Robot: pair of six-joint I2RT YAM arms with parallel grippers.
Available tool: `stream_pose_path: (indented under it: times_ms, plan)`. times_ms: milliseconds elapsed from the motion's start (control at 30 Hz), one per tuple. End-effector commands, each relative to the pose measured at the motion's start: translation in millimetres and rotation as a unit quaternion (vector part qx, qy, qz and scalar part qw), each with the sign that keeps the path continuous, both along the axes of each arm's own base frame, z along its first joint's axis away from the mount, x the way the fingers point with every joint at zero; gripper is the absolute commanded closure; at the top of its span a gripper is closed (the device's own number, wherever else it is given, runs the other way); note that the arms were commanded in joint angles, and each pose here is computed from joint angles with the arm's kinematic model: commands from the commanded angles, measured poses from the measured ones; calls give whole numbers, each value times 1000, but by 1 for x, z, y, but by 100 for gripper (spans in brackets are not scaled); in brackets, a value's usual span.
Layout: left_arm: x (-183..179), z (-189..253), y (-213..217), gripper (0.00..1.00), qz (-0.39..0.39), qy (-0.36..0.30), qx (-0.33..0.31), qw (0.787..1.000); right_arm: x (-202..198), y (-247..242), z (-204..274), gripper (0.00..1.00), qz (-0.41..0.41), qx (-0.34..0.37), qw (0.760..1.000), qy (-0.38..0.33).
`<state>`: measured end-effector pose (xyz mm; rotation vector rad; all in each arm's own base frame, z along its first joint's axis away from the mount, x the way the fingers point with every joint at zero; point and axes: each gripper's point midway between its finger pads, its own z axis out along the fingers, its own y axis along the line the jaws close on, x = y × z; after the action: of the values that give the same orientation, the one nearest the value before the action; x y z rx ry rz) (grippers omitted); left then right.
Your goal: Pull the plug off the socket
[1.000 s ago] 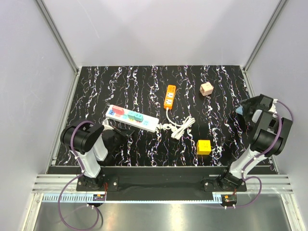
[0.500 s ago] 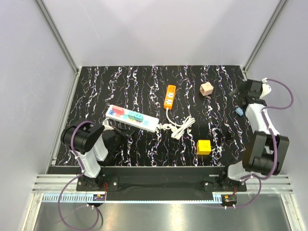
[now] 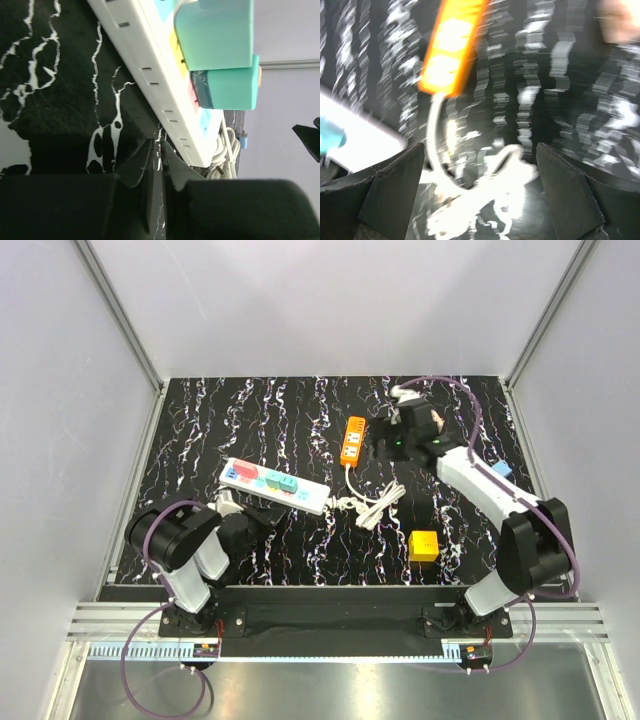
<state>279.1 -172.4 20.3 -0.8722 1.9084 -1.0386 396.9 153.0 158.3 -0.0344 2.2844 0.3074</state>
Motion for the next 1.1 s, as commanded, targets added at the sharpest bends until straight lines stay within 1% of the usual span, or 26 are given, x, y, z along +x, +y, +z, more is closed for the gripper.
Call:
stream_pose_path:
  times_ms: [0, 67, 167, 200, 233, 300, 400, 500, 567, 633, 700, 967, 1067]
  plan:
    - [-10, 62, 16, 84, 22, -132, -26, 991, -2, 47, 13, 0, 84, -13, 996, -25]
    - [-8, 74, 13, 82, 15, -155, -26, 987, -7, 62, 7, 0, 101, -17, 995, -19]
    - [-6, 89, 21, 79, 34, -185, -21, 982, -7, 69, 0, 0, 108, -22, 994, -14]
    - [-4, 88, 24, 79, 37, -186, -11, 982, -7, 72, -1, 0, 112, -23, 993, -14]
    - [0, 97, 23, 80, 41, -197, -17, 979, -6, 73, -4, 1, 113, -24, 993, -12]
    - [7, 86, 24, 82, 45, -172, -4, 984, -5, 77, -7, 0, 121, -25, 992, -9]
    - [16, 87, 27, 84, 55, -168, -2, 984, -2, 85, -12, 0, 132, -30, 991, -6]
    - [18, 93, 38, 89, 68, -181, -11, 981, -1, 92, -10, 0, 146, -23, 989, -6]
    - [19, 86, 50, 89, 79, -170, -12, 982, 0, 94, -10, 0, 149, -21, 989, -7]
    - [19, 83, 49, 90, 67, -168, -10, 983, 0, 96, -10, 0, 152, -19, 988, -7]
    - [23, 87, 52, 93, 66, -178, -12, 982, 0, 97, -11, 1, 153, -16, 988, -4]
    - [30, 66, 56, 99, 67, -149, -11, 986, -1, 101, -15, 0, 161, -16, 987, -3]
    - [30, 75, 59, 99, 71, -166, -6, 983, -3, 101, -18, 0, 160, -16, 987, 1]
